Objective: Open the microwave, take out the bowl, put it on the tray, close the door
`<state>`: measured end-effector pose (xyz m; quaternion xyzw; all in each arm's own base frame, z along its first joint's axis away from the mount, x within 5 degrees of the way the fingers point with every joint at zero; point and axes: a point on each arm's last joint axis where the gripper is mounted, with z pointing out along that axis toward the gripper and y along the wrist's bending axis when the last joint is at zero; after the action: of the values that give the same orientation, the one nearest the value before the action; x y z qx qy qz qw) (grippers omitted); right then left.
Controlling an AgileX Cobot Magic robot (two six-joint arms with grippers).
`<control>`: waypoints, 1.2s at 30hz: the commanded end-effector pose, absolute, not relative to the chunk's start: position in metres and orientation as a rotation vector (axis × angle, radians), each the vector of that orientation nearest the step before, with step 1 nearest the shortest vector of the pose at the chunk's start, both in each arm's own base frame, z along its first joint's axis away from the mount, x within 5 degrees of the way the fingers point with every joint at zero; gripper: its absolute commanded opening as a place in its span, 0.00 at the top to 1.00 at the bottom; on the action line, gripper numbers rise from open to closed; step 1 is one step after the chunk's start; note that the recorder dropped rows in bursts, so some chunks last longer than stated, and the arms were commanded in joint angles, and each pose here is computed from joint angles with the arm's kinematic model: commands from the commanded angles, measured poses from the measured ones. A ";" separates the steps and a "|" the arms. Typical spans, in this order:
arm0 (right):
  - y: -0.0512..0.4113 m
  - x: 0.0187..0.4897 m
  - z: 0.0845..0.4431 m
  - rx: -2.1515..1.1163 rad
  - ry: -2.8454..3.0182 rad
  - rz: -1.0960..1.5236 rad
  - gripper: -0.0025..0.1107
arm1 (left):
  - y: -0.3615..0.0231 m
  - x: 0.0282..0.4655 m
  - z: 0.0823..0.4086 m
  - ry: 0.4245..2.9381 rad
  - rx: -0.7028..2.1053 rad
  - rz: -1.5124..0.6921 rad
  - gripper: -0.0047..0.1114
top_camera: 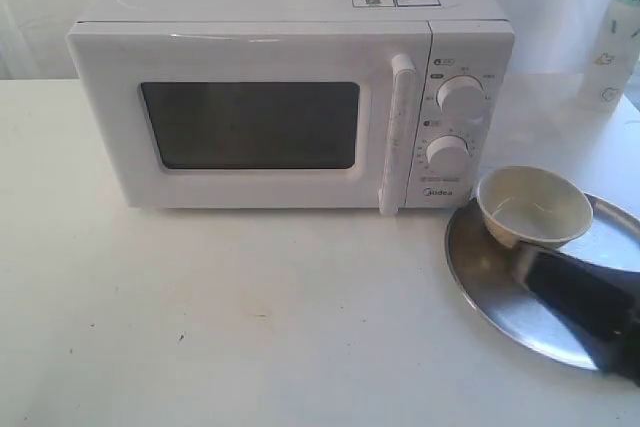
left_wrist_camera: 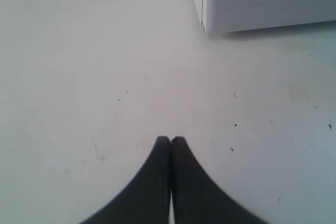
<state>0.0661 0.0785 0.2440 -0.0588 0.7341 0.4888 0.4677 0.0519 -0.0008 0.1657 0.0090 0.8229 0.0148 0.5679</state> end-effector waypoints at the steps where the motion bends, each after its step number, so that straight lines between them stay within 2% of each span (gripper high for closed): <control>1: 0.050 0.052 0.227 0.220 1.529 1.420 0.98 | -0.001 0.052 0.167 1.931 0.020 0.023 0.96; 3: 0.037 0.051 0.229 0.360 1.430 1.355 0.98 | -0.001 0.052 0.167 1.931 0.020 0.023 0.96; 9: 0.021 0.050 0.226 0.720 1.314 1.439 0.98 | -0.001 0.052 0.167 1.931 0.020 0.023 0.96; 15: 0.006 0.054 0.183 1.087 1.627 1.075 0.98 | -0.001 0.052 0.167 1.931 0.020 0.023 0.96; 22: 0.005 0.053 0.181 1.105 1.645 1.048 0.98 | -0.001 0.052 0.167 1.931 0.020 0.023 0.96; 24: 0.006 0.054 0.184 1.057 1.636 1.058 0.98 | -0.001 0.052 0.166 1.931 0.021 0.023 0.96; 36: 0.017 0.052 0.187 -0.130 1.776 0.348 0.98 | -0.001 0.052 0.166 1.931 0.021 0.023 0.96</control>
<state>0.0529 0.0144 0.1853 0.0462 0.7799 0.2117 0.5872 0.0519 -0.0008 0.1657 0.0090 0.8229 0.0148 0.5679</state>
